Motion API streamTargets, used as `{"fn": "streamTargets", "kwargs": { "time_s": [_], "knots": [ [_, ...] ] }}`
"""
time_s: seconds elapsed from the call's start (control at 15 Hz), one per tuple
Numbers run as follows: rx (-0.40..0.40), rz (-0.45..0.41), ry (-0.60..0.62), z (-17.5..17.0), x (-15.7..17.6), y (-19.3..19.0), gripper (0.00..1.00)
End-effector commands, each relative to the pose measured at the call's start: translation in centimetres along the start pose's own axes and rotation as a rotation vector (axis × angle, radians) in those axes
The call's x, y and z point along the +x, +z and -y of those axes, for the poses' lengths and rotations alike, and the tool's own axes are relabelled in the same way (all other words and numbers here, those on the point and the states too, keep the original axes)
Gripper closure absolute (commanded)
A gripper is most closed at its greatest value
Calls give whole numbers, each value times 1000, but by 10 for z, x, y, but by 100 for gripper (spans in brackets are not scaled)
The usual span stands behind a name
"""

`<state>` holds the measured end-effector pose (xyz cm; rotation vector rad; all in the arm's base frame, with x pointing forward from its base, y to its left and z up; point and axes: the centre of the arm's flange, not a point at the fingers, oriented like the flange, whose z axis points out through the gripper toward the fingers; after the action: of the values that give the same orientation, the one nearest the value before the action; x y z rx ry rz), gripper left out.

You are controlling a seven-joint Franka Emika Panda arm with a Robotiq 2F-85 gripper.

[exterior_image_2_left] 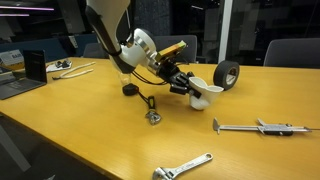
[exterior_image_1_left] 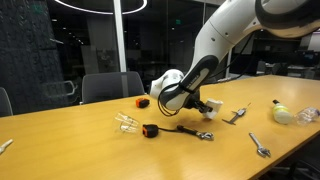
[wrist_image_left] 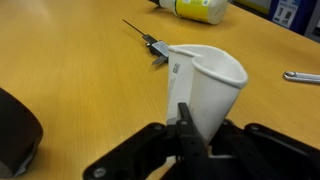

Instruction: Pick up the white cup, put the clear cup inside the white cup

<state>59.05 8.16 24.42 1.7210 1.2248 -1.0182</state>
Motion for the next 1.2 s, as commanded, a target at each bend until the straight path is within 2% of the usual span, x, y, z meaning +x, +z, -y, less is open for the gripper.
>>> {"fn": "streamTargets", "kwargs": {
  "time_s": [0.0,0.07,0.2,0.47,0.67,0.93,1.13],
  "knots": [
    [2,4,-21,-1,1,0,83],
    [3,9,-19,-1,1,0,59],
    [5,13,-21,-1,2,0,52],
    [5,18,-27,0,4,-1,20],
    [4,20,-29,1,4,-1,1],
    [11,-2,-15,-1,-5,-7,0],
    [15,-50,12,-6,-21,-22,0]
  ]
}}
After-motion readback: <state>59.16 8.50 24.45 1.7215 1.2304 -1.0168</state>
